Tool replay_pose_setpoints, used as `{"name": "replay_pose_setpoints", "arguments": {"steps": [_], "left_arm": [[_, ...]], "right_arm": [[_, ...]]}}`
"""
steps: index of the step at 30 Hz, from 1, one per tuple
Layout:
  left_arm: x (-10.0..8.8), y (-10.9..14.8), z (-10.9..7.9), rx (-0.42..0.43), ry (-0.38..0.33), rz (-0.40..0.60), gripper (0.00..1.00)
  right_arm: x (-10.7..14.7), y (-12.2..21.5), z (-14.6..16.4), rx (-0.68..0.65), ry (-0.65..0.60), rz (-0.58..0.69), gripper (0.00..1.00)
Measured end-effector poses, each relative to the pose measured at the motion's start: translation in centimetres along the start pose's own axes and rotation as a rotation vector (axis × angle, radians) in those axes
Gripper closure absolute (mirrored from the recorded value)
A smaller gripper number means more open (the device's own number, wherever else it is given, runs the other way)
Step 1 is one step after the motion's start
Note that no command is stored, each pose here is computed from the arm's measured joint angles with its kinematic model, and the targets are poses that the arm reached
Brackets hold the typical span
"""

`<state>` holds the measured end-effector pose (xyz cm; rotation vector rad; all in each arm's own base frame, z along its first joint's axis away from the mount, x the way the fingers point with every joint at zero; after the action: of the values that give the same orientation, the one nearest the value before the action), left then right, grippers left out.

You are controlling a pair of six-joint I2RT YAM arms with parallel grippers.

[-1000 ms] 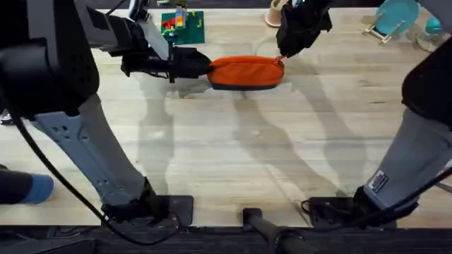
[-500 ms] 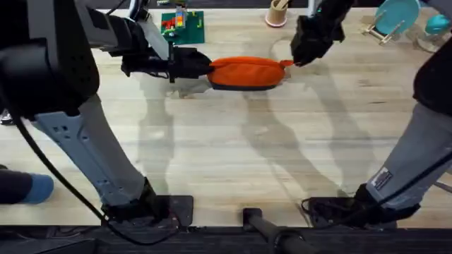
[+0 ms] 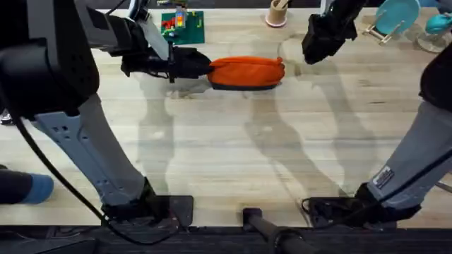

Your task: Unzip the bag, pick up the pens from the table one at a time and place them inside, then zip the bag closed.

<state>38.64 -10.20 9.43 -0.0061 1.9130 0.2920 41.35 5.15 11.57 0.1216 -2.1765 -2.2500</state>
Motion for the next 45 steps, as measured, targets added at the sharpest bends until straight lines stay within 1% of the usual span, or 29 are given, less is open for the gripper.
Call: {"name": "replay_pose_setpoints", "arguments": {"steps": [16, 21, 24, 25, 27, 30, 32, 33, 34, 35, 40, 45], "left_arm": [[0.0, 0.0, 0.0, 0.0, 0.0, 0.0, 0.959], [0.0, 0.0, 0.0, 0.0, 0.0, 0.0, 0.959], [0.0, 0.0, 0.0, 0.0, 0.0, 0.0, 0.959], [0.0, 0.0, 0.0, 0.0, 0.0, 0.0, 0.959], [0.0, 0.0, 0.0, 0.0, 0.0, 0.0, 0.959], [0.0, 0.0, 0.0, 0.0, 0.0, 0.0, 0.959], [0.0, 0.0, 0.0, 0.0, 0.0, 0.0, 0.959], [0.0, 0.0, 0.0, 0.0, 0.0, 0.0, 0.959], [0.0, 0.0, 0.0, 0.0, 0.0, 0.0, 0.959], [0.0, 0.0, 0.0, 0.0, 0.0, 0.0, 0.959], [0.0, 0.0, 0.0, 0.0, 0.0, 0.0, 0.959], [0.0, 0.0, 0.0, 0.0, 0.0, 0.0, 0.959]], "right_arm": [[0.4, 0.0, -0.3, 0.0, -0.007, 0.017, 0.968], [0.0, 0.0, -0.2, -0.004, -0.006, 0.001, 0.966], [-0.2, 0.6, -0.1, -0.009, -0.005, -0.026, 0.966], [-0.2, 1.1, 0.0, -0.014, -0.005, -0.037, 0.932], [-0.1, 2.7, 0.2, -0.028, -0.003, -0.073, 0.782], [0.3, 5.8, 0.6, -0.044, 0.004, -0.145, 0.469], [0.6, 7.7, 0.8, -0.054, 0.01, -0.191, 0.205], [0.7, 8.7, 1.0, -0.058, 0.017, -0.216, 0.058], [0.9, 9.4, 1.2, -0.06, 0.021, -0.234, 0.023], [1.1, 10.1, 1.4, -0.063, 0.027, -0.249, 0.011], [2.2, 11.9, 2.9, -0.073, 0.066, -0.274, 0.005], [2.3, 12.8, 5.1, -0.086, 0.122, -0.295, 0.005]]}}
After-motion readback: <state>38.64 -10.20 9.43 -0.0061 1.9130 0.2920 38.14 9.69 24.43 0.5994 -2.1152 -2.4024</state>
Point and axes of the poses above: each hand's point on the last joint's axis, 136 mm out from that joint toward the fingers, its own y axis back along the fingers, its own z axis along the line the jaws close on, x = y × z, the point moved 1 cm from there along y, back along the fingers, and after that the axes turned 7 degrees about y, right-handed, at the moved point
